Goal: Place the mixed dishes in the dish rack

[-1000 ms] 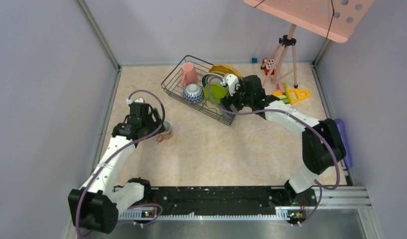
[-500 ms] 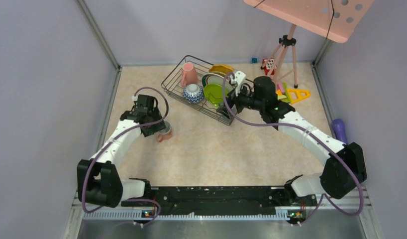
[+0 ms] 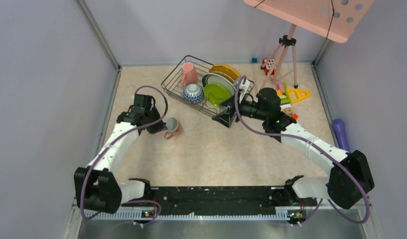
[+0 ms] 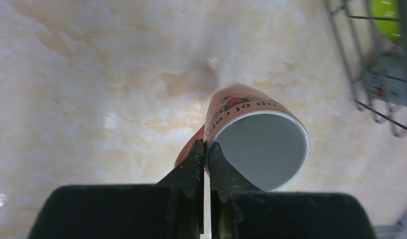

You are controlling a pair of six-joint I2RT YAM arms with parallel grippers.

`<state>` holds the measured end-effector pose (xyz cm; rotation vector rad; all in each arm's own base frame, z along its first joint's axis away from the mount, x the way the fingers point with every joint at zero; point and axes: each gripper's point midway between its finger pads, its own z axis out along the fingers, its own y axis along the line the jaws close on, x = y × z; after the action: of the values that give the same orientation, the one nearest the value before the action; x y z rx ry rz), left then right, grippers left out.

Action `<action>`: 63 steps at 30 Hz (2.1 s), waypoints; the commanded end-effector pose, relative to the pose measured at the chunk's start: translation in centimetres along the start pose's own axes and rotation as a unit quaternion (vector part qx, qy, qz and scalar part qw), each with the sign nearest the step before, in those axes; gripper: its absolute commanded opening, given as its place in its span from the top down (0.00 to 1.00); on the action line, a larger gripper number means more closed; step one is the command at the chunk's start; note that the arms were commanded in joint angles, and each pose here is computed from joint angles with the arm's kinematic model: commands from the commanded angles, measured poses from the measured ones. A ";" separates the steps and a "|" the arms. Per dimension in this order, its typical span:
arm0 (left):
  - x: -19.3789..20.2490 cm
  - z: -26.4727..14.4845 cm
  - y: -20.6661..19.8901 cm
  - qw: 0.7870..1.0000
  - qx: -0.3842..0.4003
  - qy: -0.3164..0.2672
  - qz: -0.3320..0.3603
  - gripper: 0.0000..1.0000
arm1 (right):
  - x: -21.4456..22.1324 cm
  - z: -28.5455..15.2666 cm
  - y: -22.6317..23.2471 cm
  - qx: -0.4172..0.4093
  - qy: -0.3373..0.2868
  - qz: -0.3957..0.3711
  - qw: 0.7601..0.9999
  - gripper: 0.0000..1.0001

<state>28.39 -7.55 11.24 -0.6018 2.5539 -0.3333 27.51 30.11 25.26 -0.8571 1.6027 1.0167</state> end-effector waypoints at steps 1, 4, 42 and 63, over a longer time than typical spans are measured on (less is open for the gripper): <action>-2.4 -6.3 -6.9 0.984 0.174 -0.045 -0.018 1.00 | -3.2 0.2 1.1 -0.010 -0.063 0.045 0.997 0.12; -2.3 -9.4 -10.1 0.960 0.276 -0.044 -0.028 1.00 | -4.1 0.2 1.7 -0.021 -0.096 0.097 0.990 0.12; -0.8 -20.4 -18.7 0.772 0.602 0.163 -0.118 1.00 | -11.8 -0.4 7.1 -0.185 -0.262 0.118 0.940 0.20; -1.7 -16.8 -16.1 0.856 0.502 0.082 -0.094 0.28 | -12.5 2.5 4.8 -0.140 -0.238 0.145 0.950 1.00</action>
<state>26.44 -20.59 31.96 -0.4286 2.0207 -1.9202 26.08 34.79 34.66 -0.5017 1.2752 1.6151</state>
